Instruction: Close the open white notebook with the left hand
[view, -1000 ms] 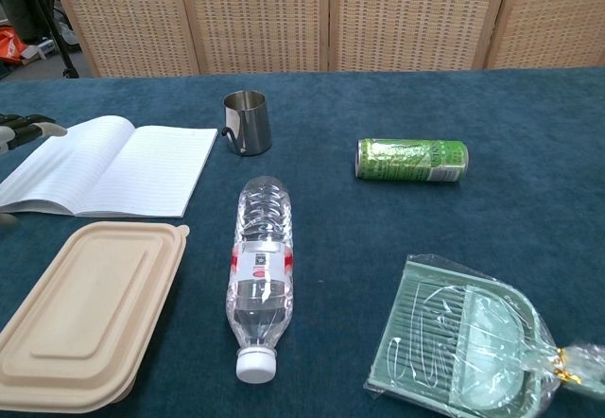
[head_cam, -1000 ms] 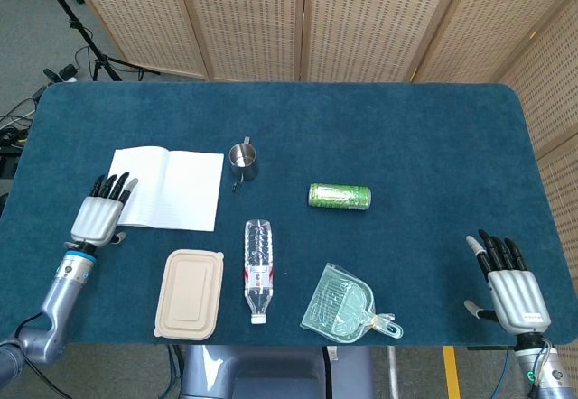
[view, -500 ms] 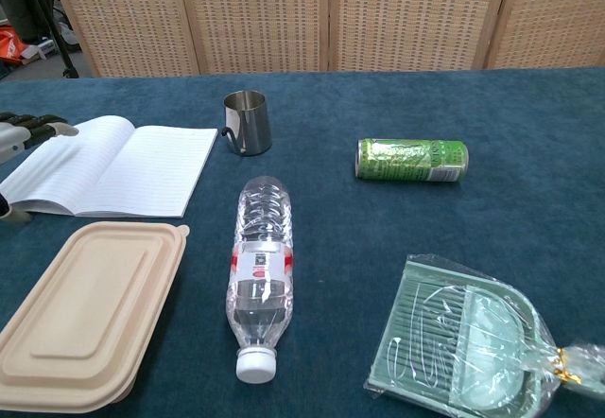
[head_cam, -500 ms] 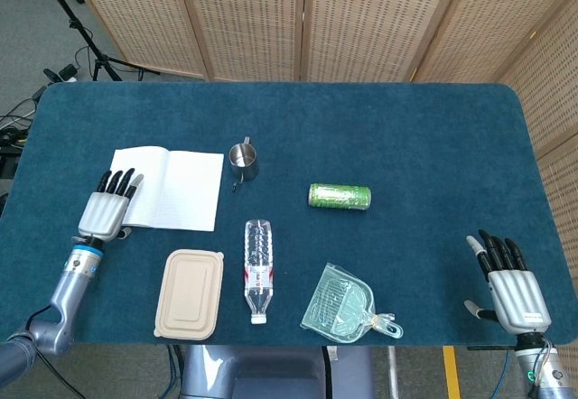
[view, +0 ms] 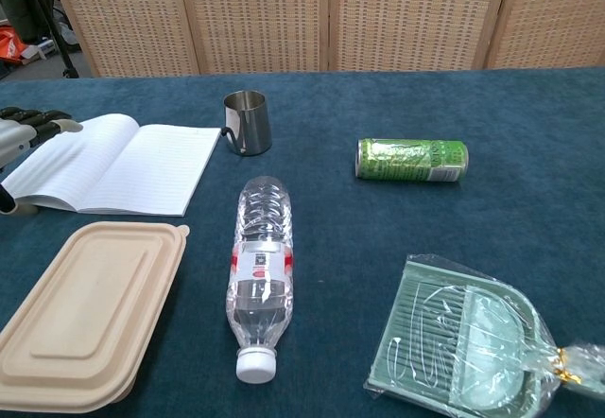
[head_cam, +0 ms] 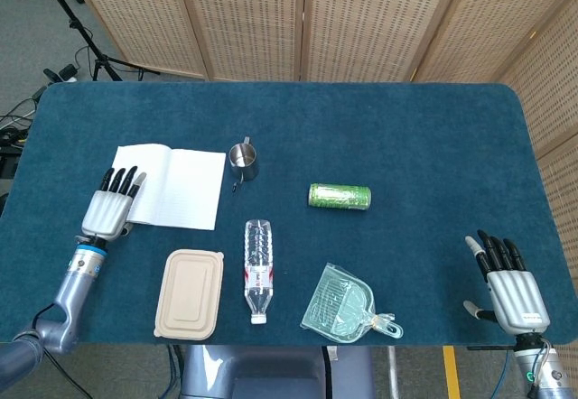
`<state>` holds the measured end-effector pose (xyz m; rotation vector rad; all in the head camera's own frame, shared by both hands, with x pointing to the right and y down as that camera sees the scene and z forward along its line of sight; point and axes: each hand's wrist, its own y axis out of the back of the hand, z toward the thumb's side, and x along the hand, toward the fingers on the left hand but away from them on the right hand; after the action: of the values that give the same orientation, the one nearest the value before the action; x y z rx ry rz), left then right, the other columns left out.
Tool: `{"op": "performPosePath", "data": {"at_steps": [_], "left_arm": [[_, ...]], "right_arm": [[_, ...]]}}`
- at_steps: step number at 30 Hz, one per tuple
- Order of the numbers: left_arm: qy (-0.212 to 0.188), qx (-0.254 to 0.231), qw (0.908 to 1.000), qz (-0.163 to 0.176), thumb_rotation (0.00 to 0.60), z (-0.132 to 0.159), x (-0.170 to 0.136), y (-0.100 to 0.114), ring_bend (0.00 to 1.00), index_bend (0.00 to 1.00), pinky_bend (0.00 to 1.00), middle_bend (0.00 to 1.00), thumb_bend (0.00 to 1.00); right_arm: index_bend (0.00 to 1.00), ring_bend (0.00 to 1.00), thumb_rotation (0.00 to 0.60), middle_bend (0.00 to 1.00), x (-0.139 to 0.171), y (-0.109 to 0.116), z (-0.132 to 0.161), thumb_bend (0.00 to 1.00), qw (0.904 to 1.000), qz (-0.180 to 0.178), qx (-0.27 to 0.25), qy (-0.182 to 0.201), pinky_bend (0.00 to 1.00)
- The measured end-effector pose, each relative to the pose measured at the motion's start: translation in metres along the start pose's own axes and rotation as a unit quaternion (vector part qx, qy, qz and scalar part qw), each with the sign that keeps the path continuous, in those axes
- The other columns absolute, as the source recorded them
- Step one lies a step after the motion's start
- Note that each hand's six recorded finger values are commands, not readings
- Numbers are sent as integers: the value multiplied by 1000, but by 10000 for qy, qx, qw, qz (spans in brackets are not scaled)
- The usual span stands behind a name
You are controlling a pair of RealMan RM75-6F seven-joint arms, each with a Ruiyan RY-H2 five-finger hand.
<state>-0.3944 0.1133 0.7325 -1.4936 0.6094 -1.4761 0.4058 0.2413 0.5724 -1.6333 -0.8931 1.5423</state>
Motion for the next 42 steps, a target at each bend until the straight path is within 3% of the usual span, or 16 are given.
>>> {"op": "performPosePath", "data": {"at_steps": [6, 11, 18, 28, 34, 42], "left_arm": [[-71, 153, 9998, 120, 600, 3, -1, 0, 0, 0, 0, 0, 358], [-151, 197, 9991, 353, 600, 8, -3, 6, 0, 0, 0, 0, 360], [-347, -39, 9937, 1061, 600, 19, -9, 28, 0, 0, 0, 0, 186], [-638, -938, 9709, 2109, 600, 36, -18, 61, 0, 0, 0, 0, 14], [-743, -1324, 9575, 2454, 600, 42, -22, 70, 0, 0, 0, 0, 0], [-729, -1328, 9555, 2530, 600, 43, -18, 71, 0, 0, 0, 0, 0]], "right_arm": [[0, 0, 600, 0, 0, 0, 0, 0, 10000, 12, -31, 12, 0], [0, 0, 600, 0, 0, 0, 1, 0, 10000, 26, -49, 22, 0], [0, 0, 600, 0, 1, 0, 1, 0, 10000, 30, -61, 28, 0], [0, 0, 600, 0, 1, 2, 0, 0, 10000, 0, -83, 16, 0], [0, 0, 600, 0, 2, 3, -1, 0, 9999, 3, -101, 14, 0], [0, 0, 600, 0, 2, 3, 0, 0, 9999, 8, -109, 26, 0]]}}
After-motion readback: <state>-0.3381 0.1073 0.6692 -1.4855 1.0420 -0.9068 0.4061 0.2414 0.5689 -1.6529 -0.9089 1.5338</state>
